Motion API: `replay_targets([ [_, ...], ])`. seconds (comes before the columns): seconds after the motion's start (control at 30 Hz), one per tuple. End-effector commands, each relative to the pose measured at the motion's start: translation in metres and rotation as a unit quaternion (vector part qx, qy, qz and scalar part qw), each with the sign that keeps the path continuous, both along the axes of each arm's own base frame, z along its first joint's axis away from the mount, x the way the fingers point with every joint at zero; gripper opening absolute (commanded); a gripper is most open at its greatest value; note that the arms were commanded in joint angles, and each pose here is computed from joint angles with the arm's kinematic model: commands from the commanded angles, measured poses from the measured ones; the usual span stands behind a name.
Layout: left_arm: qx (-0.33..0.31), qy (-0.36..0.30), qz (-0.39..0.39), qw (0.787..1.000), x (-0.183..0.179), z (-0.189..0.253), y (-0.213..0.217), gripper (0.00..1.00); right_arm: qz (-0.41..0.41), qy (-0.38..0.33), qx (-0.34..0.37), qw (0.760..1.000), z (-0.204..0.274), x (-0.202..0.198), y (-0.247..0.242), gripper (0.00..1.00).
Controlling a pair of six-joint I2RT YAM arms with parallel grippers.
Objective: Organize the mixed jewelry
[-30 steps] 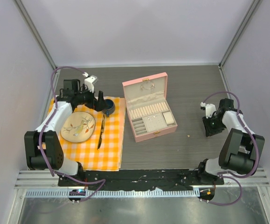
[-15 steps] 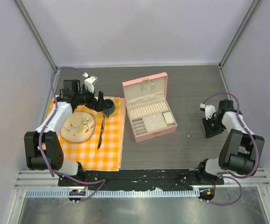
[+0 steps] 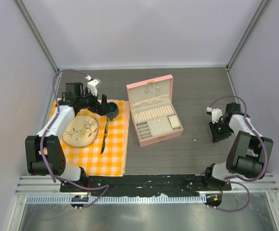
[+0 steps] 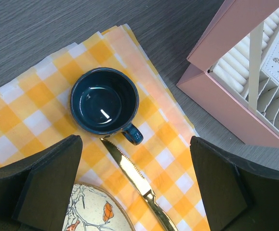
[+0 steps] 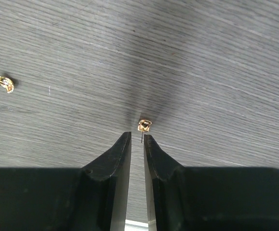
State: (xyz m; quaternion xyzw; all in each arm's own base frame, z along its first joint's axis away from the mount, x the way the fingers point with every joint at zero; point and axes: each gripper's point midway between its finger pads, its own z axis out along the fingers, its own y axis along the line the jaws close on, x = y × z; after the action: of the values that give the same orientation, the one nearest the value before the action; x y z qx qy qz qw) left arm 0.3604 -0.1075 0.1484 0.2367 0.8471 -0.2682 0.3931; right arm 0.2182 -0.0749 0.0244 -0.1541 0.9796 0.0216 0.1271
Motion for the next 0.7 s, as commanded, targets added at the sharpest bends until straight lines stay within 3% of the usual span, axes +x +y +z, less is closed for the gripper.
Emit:
replay_targets([
  [0.0,0.004,-0.034,0.001,0.999,0.006,0.011,0.003,1.00,-0.002,-0.010,-0.004,1.000,-0.001,0.008,-0.004,0.22],
  [0.23,0.009,-0.032,0.004,0.999,0.007,0.008,0.005,1.00,-0.007,-0.009,-0.001,1.000,-0.002,0.011,-0.005,0.18],
  [0.67,0.008,-0.032,0.003,0.999,0.009,0.006,0.004,1.00,-0.010,-0.015,0.003,1.000,0.000,0.018,-0.005,0.01],
])
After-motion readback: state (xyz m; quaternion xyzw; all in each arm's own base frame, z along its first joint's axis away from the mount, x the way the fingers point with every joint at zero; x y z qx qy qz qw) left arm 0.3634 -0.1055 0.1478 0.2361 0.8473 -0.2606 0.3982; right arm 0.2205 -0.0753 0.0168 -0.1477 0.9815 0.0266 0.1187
